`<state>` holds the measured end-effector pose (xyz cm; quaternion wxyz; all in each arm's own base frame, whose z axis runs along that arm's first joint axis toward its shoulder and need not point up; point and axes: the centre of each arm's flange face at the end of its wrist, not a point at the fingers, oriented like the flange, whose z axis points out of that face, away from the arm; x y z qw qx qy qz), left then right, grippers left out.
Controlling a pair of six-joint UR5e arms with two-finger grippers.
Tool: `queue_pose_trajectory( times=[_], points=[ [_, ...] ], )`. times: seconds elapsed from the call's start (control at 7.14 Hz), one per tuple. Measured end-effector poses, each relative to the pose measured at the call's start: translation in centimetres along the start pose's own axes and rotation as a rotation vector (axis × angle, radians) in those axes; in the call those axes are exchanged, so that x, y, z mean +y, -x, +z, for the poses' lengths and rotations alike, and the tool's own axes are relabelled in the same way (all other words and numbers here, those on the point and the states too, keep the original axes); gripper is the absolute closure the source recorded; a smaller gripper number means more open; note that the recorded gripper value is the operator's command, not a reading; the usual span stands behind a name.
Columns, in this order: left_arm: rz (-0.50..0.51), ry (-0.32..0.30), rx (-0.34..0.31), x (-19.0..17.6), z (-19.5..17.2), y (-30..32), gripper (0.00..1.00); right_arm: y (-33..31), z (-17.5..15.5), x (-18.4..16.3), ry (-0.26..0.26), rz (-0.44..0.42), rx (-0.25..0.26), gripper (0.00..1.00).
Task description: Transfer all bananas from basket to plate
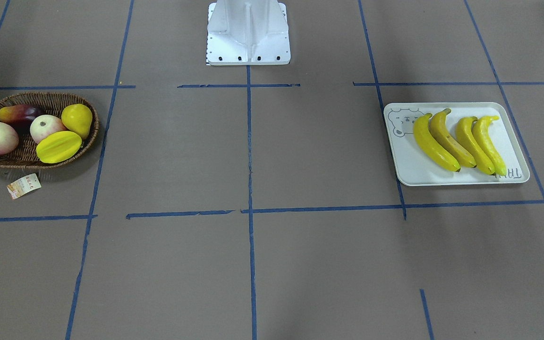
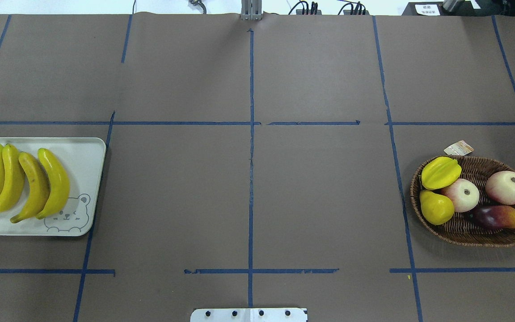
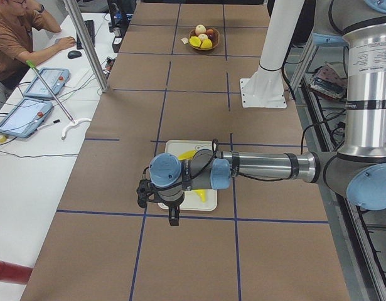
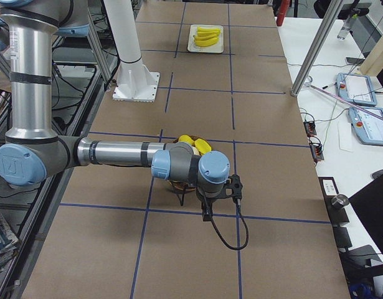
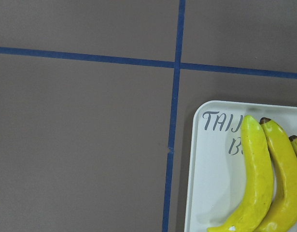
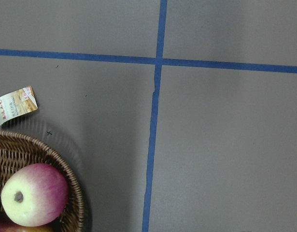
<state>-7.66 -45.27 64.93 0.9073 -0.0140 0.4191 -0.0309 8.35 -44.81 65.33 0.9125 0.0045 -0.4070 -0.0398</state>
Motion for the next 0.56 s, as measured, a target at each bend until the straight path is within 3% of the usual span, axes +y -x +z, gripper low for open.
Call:
queue_pose_trajectory(
  times=[0.56],
  points=[
    [-0.004, 0.004, 0.002, -0.15, 0.25, 0.28, 0.00, 0.05, -0.07, -0.15, -0.001, -0.001, 0.000, 0.00]
  ],
)
